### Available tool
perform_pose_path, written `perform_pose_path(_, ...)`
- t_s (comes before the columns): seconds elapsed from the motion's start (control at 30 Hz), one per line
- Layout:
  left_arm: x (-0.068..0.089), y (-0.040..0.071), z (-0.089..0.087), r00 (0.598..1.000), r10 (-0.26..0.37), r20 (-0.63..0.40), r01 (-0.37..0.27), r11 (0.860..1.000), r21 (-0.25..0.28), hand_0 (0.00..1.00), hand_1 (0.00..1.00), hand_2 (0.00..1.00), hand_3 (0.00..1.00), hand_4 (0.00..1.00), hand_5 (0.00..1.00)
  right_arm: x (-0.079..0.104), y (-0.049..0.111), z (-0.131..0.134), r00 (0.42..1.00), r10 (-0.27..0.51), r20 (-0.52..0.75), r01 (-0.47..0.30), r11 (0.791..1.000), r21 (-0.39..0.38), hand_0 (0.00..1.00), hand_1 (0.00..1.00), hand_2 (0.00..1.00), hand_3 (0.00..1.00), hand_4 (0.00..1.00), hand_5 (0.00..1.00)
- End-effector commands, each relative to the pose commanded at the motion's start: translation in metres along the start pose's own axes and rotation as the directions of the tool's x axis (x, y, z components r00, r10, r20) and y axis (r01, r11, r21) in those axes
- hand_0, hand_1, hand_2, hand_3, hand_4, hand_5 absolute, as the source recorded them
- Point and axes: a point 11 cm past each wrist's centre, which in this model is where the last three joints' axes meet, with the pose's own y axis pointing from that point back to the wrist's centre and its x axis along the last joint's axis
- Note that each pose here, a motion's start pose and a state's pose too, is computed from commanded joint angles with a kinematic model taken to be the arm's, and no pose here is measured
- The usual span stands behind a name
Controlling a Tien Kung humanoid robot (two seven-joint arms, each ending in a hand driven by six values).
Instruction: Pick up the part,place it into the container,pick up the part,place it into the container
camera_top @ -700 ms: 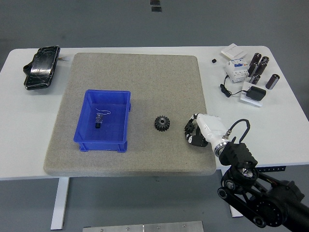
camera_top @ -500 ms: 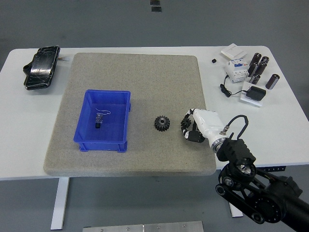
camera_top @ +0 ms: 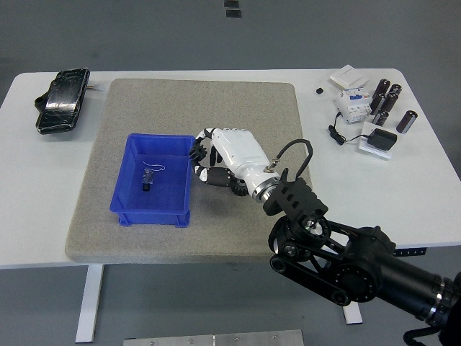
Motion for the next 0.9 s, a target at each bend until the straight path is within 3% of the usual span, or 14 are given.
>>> perform_pose_path(0.1, 0.001, 0.000, 0.000, 1.000, 0.001, 0.002, -0.001, 1.000, 0.001, 0.668, 0.600, 0.591, 0.589, 0.684, 0.534, -0.003, -0.005, -0.017, 1.000, -0.024, -0.004, 0.024, 0.999, 0.047, 0.344, 0.375, 0.339, 0.427, 0.582, 0.249)
perform_pose_path(0.13, 0.001, 0.000, 0.001, 1.000, 0.001, 0.003, -0.001, 1.000, 0.000, 0.666, 0.600, 0.592, 0.591, 0.689, 0.538, -0.005, -0.007, -0.023, 0.999, -0.034, -0.009, 0.035, 0.997, 0.063, 0.418, 0.388, 0.364, 0.460, 0.576, 0.261)
perform_pose_path(0.3, 0.002, 0.001, 0.004, 1.000, 0.003, 0.005, -0.003, 1.000, -0.005, 0.666, 0.600, 0.592, 0.591, 0.689, 0.538, -0.020, -0.009, -0.037, 0.995, -0.100, -0.027, 0.102, 0.990, 0.097, 0.418, 0.388, 0.364, 0.460, 0.576, 0.261)
perform_pose_path(0.33, 0.002, 0.001, 0.004, 1.000, 0.003, 0.006, -0.003, 1.000, -0.006, 0.666, 0.600, 0.592, 0.591, 0.692, 0.542, -0.024, -0.009, -0.037, 0.993, -0.116, -0.029, 0.118, 0.988, 0.098, 0.520, 0.446, 0.516, 0.559, 0.606, 0.301)
perform_pose_path(0.5, 0.002, 0.001, 0.004, 1.000, 0.004, 0.005, -0.003, 1.000, -0.004, 0.666, 0.600, 0.592, 0.591, 0.692, 0.542, -0.040, -0.008, -0.032, 0.981, -0.185, -0.053, 0.189, 0.979, 0.080, 0.520, 0.446, 0.516, 0.559, 0.606, 0.301)
perform_pose_path(0.53, 0.002, 0.001, 0.004, 1.000, 0.004, 0.005, -0.004, 1.000, -0.004, 0.666, 0.600, 0.592, 0.592, 0.693, 0.544, -0.041, -0.009, -0.030, 0.980, -0.191, -0.061, 0.196, 0.978, 0.072, 0.645, 0.603, 0.649, 0.689, 0.635, 0.338)
perform_pose_path(0.7, 0.002, 0.001, 0.005, 1.000, 0.004, 0.006, -0.004, 1.000, -0.007, 0.666, 0.600, 0.592, 0.592, 0.693, 0.544, -0.041, -0.012, -0.023, 0.979, -0.188, -0.082, 0.193, 0.980, 0.056, 0.645, 0.603, 0.649, 0.689, 0.635, 0.338)
perform_pose_path(0.73, 0.003, 0.001, 0.005, 1.000, 0.004, 0.006, -0.004, 1.000, -0.007, 0.666, 0.600, 0.593, 0.593, 0.693, 0.545, -0.040, -0.012, -0.023, 0.979, -0.186, -0.083, 0.190, 0.980, 0.056, 0.674, 0.614, 0.664, 0.807, 0.652, 0.368)
perform_pose_path(0.9, 0.003, 0.001, 0.006, 1.000, 0.005, 0.006, -0.005, 1.000, -0.008, 0.666, 0.600, 0.593, 0.593, 0.693, 0.545, -0.041, -0.012, -0.022, 0.979, -0.182, -0.092, 0.188, 0.980, 0.061, 0.674, 0.614, 0.664, 0.807, 0.652, 0.368)
